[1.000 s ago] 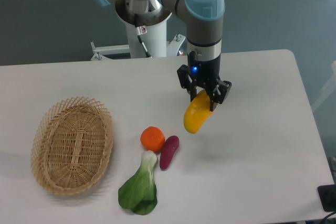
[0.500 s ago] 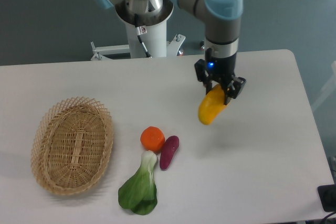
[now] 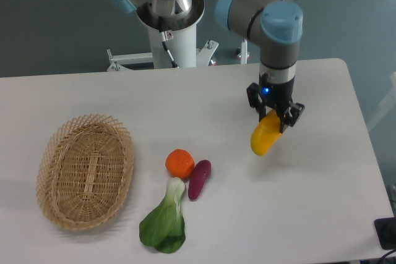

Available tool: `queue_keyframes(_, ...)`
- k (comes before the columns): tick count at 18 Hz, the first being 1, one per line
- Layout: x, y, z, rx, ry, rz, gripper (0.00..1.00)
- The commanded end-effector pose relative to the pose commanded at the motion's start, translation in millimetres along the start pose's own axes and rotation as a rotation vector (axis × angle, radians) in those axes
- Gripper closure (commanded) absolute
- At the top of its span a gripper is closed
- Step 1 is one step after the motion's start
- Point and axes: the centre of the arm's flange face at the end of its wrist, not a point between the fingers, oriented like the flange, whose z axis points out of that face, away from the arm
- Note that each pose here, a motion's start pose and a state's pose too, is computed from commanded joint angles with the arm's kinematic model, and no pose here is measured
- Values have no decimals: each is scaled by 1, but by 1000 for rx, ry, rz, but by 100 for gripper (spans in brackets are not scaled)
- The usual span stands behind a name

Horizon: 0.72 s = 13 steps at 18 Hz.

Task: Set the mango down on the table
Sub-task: 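Move the held mango away from the basket and lower it to the table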

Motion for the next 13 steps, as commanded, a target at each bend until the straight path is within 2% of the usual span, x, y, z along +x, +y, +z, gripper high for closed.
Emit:
queue_keyframes(2, 3, -4, 8, -2, 14, -29, 43)
queue_keyframes(5, 24, -16, 32, -9, 67, -19, 42)
queue_keyframes(7, 27, -23, 38, -11, 76, -28, 40)
queue_keyframes(13, 33, -24, 51, -21, 100, -27, 39)
